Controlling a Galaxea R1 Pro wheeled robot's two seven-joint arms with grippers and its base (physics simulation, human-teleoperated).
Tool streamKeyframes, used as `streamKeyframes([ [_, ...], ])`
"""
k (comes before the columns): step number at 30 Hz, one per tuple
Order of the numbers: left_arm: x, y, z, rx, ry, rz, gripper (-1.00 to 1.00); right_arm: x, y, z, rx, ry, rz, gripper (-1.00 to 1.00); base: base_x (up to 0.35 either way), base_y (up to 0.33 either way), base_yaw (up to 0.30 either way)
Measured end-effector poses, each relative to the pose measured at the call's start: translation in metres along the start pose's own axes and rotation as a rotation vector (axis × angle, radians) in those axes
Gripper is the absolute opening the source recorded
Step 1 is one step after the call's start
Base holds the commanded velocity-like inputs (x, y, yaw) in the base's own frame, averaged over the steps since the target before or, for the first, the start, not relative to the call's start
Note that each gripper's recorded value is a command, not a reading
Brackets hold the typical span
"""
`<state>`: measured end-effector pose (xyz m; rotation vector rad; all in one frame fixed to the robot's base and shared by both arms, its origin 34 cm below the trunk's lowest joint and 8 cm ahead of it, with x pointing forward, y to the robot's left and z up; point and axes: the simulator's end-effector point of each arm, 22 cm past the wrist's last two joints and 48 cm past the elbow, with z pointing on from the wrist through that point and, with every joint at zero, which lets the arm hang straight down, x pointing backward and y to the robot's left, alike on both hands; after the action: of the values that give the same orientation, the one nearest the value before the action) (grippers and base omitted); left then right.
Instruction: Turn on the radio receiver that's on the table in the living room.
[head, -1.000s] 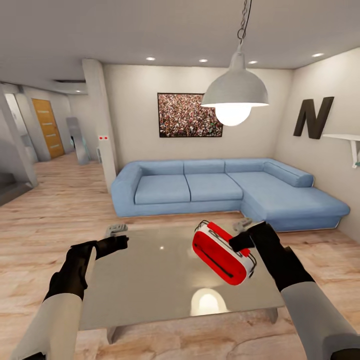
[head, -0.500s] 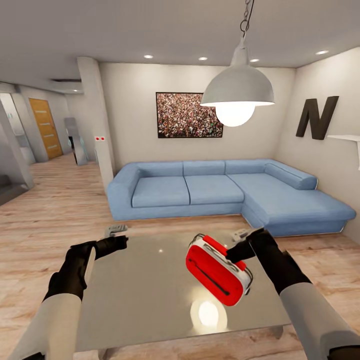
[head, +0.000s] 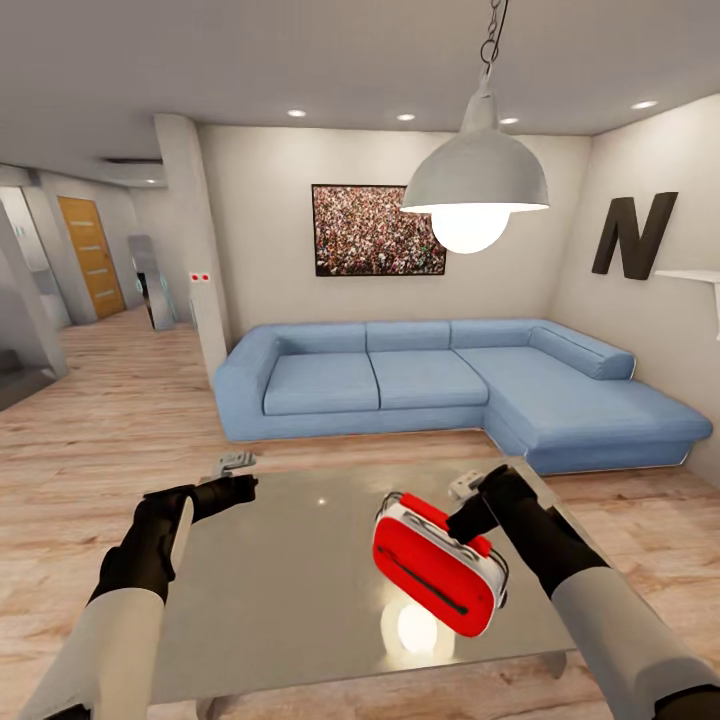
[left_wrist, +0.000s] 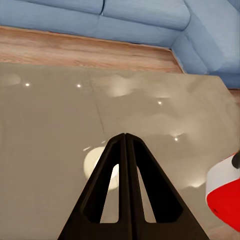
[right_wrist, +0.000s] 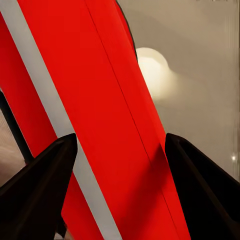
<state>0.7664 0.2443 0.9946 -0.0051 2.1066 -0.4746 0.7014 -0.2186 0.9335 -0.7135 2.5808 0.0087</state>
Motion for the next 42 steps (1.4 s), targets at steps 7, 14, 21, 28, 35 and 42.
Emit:
streamKeyframes([
  [7,-0.0004,-0.0009,0.0002,0.002,-0.002,0.000,-1.00,-0.0007,0.0024,0.0004,-0.002,0.000,-0.012,-1.00,0.000,0.000,0.000],
  [14,-0.0008,-0.0015,0.0002,0.005,-0.005,0.000,-1.00,-0.0019,0.0040,-0.0002,-0.013,-0.006,-0.008,-1.00,0.000,0.000,0.000],
  [21,-0.0011,-0.0021,0.0001,0.008,-0.006,-0.001,-1.00,-0.0020,0.0047,-0.0001,-0.015,-0.006,-0.009,-1.00,0.000,0.000,0.000],
  [28,-0.0014,-0.0008,0.0000,0.003,-0.006,0.002,-1.00,-0.0019,0.0043,-0.0001,-0.013,-0.006,-0.009,-1.00,0.000,0.000,0.000],
  [35,0.0005,0.0005,-0.0004,0.001,0.002,-0.001,-1.00,-0.0017,0.0038,-0.0001,-0.010,-0.005,-0.010,-1.00,0.194,0.000,0.000],
  [42,0.0006,-0.0008,-0.0001,0.004,0.003,-0.003,-1.00,-0.0016,0.0036,0.0000,-0.008,-0.004,-0.013,-1.00,0.270,0.000,0.000],
])
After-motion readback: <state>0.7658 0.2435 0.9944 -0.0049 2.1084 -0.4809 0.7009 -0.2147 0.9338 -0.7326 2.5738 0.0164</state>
